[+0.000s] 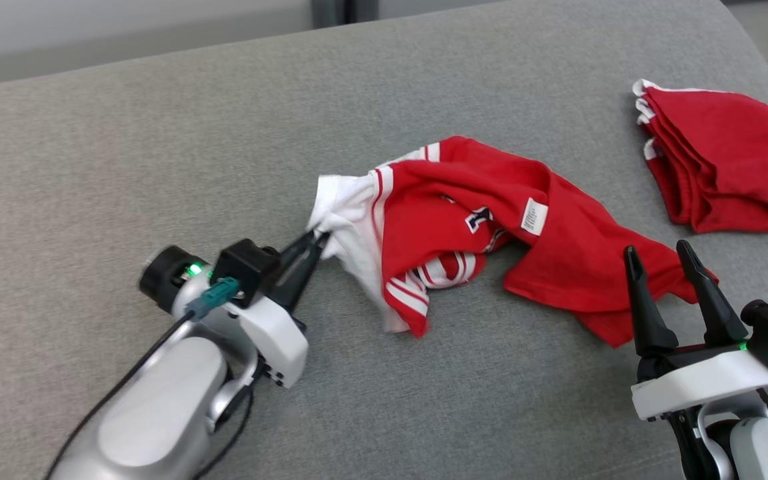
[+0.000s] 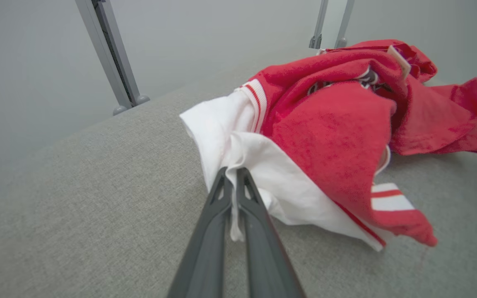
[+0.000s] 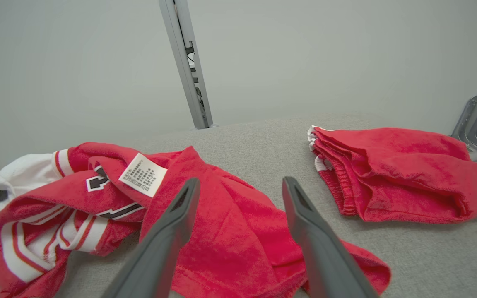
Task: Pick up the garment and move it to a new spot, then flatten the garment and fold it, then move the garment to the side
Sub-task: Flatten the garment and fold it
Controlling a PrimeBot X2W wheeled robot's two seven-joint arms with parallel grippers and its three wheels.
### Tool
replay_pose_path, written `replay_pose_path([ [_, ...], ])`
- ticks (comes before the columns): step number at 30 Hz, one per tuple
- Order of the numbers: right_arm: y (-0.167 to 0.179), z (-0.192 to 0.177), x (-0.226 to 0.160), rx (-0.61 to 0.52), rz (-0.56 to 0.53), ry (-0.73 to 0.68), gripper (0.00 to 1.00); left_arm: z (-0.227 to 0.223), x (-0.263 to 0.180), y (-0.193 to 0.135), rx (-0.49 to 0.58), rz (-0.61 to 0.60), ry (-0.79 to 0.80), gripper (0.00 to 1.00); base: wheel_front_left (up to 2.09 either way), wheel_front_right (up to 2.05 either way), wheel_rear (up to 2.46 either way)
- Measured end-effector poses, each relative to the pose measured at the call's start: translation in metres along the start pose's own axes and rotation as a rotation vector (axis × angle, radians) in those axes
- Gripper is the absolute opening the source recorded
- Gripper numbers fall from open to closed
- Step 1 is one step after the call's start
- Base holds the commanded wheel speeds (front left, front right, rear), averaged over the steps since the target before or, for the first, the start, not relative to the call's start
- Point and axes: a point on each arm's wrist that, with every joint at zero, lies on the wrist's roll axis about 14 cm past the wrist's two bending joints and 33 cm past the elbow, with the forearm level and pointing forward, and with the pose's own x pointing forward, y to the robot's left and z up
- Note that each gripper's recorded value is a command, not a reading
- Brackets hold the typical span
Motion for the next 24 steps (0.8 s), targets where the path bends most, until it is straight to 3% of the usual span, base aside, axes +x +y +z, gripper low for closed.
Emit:
replay_pose_path([
  [6, 0.012, 0.002, 0.003, 0.011, 0.036, -0.002, 1.00, 0.039, -0.037, 0.038, 0.121, 0.118, -0.076, 0.00, 0.00, 0.00, 0.00],
  [13, 0.024, 0.003, 0.010, 0.014, 0.073, 0.001, 1.00, 0.048, -0.099, 0.076, 0.184, 0.300, -0.051, 0.00, 0.00, 0.00, 0.00],
  [19, 0.036, 0.002, 0.018, 0.012, 0.113, 0.007, 1.00, 0.039, -0.139, 0.096, 0.160, 0.443, -0.013, 0.00, 0.00, 0.00, 0.00],
  [24, 0.045, 0.002, 0.023, 0.010, 0.140, 0.014, 1.00, 0.003, -0.168, 0.107, 0.041, 0.567, 0.036, 0.00, 0.00, 0.00, 0.00],
])
